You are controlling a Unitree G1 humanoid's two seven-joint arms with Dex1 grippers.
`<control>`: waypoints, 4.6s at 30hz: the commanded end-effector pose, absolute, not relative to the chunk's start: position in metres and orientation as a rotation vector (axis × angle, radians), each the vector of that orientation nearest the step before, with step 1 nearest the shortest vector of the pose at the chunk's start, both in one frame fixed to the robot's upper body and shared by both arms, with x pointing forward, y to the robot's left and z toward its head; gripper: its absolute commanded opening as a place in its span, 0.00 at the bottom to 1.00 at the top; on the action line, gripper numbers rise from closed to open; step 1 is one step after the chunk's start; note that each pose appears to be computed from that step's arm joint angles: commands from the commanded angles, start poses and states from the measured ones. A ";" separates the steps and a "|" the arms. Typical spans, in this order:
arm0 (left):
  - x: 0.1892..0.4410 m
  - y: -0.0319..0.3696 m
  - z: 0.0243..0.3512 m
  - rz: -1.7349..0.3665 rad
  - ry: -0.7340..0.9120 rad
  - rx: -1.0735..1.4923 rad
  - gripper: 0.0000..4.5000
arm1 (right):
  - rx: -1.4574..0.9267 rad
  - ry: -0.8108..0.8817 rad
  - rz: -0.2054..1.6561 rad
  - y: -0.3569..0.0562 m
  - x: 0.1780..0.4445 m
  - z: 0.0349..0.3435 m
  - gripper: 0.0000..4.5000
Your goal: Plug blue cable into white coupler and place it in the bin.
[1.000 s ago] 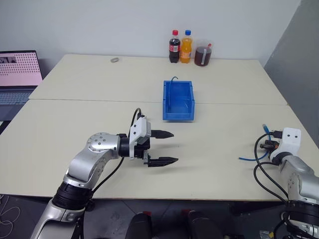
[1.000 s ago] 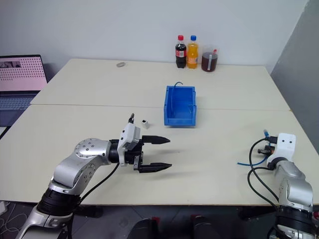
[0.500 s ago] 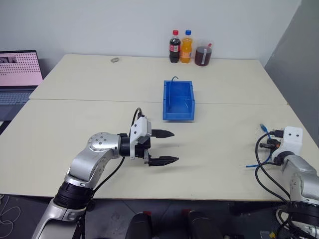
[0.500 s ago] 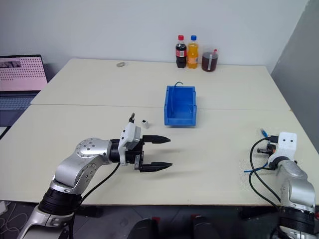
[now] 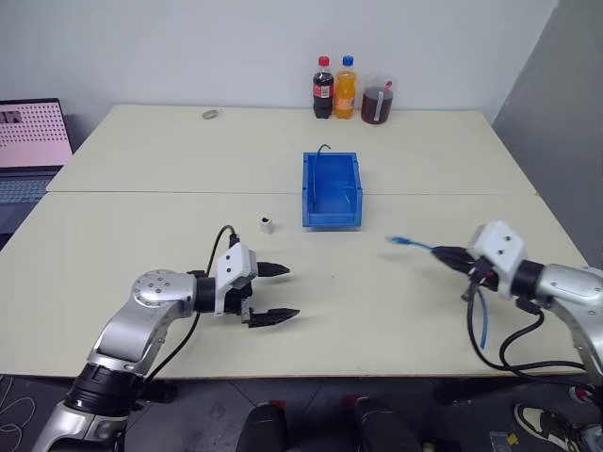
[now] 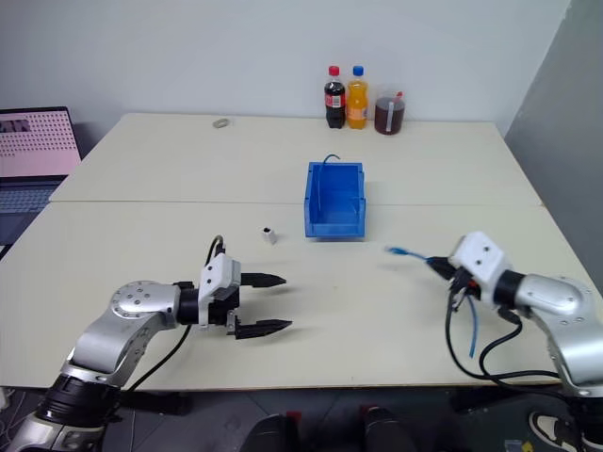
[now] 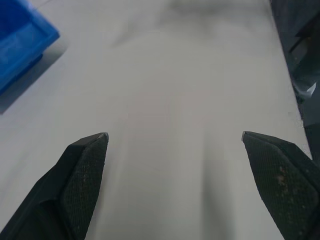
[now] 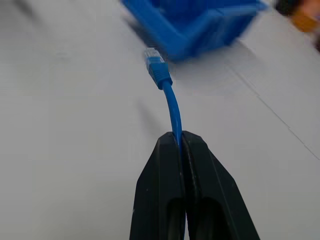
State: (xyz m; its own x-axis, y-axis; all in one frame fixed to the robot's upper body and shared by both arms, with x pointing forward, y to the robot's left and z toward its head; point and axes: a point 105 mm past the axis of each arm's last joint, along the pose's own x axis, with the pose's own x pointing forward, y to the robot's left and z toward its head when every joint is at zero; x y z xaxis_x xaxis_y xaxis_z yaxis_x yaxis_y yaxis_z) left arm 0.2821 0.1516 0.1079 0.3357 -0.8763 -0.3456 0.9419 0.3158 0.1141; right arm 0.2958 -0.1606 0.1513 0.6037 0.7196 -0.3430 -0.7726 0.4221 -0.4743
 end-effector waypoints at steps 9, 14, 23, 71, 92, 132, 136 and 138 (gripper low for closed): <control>0.270 0.189 0.111 -1.099 0.301 0.291 1.00 | -0.778 0.011 1.347 -0.060 0.315 0.123 0.00; 0.265 0.192 0.104 -1.120 0.337 0.352 1.00 | -0.803 0.032 1.381 -0.049 0.325 0.110 0.12; 0.282 0.183 0.106 -1.146 0.299 0.400 1.00 | -0.802 0.036 1.409 -0.056 0.317 0.110 0.60; 0.293 0.135 0.051 -1.219 0.401 0.389 0.05 | -0.449 0.107 1.218 -0.075 0.258 0.148 1.00; 0.287 0.108 0.172 -1.383 0.159 -0.024 0.05 | 0.132 0.167 1.218 -0.065 0.214 0.161 1.00; 0.280 0.108 0.188 -1.414 0.233 -0.273 0.05 | 0.465 0.039 1.254 -0.049 0.275 0.202 0.36; 0.282 0.109 0.185 -1.405 0.221 -0.235 0.05 | 0.460 0.045 1.262 -0.048 0.275 0.201 0.15; 0.283 0.109 0.184 -1.400 0.212 -0.225 0.05 | 0.461 0.045 1.266 -0.049 0.275 0.202 0.03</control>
